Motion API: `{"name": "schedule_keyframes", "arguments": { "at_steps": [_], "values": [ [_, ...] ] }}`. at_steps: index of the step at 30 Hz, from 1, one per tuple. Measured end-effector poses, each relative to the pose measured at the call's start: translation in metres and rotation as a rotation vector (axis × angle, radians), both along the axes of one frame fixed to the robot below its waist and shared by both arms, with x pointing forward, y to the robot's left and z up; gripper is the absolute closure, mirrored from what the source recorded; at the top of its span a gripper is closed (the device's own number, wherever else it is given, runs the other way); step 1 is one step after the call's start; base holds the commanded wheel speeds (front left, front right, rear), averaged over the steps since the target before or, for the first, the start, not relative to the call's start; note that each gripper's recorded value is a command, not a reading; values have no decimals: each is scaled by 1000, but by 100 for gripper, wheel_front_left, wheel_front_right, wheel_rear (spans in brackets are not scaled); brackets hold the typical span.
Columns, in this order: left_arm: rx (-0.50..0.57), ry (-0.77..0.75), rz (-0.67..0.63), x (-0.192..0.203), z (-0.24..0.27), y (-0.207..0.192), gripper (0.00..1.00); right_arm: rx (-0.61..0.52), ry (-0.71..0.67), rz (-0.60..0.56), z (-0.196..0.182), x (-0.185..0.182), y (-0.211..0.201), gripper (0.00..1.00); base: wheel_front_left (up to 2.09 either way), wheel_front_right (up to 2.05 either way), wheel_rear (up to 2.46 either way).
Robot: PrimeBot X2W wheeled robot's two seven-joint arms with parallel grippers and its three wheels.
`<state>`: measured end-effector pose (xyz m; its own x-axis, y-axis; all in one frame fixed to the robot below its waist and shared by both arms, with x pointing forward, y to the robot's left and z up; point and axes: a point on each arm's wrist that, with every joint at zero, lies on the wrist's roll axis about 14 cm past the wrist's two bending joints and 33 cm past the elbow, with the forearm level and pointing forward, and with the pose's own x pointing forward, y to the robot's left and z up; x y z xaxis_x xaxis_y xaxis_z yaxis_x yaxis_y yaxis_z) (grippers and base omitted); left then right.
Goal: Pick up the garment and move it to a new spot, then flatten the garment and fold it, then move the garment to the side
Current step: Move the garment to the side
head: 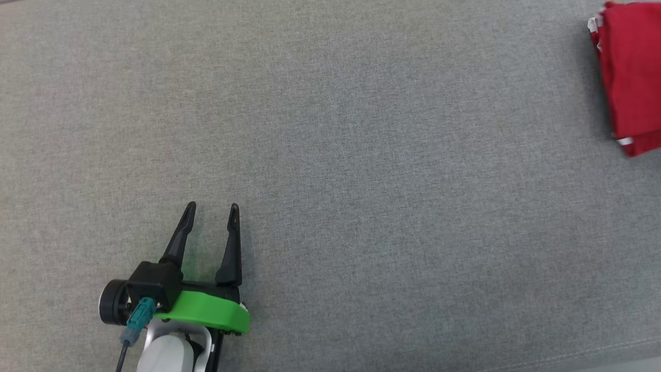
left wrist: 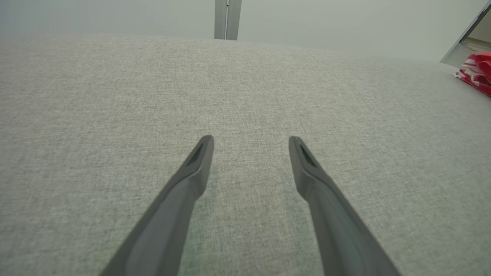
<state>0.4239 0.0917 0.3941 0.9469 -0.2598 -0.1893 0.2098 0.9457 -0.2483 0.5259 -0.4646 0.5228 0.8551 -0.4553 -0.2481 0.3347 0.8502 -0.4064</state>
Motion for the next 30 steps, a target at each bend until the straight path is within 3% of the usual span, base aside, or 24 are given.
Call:
{"name": "schedule_keyframes", "arguments": {
  "at_steps": [15, 30],
  "values": [
    [-1, -34, -26, 6, 10, -9, 0, -5, -134, 122, 6, 17, 52, 0, 0, 0, 0],
    [-35, -187, 103, 19, 73, 26, 0, 71, -319, 438, 60, 32, 186, 0, 0, 0, 0]
  ]
}}
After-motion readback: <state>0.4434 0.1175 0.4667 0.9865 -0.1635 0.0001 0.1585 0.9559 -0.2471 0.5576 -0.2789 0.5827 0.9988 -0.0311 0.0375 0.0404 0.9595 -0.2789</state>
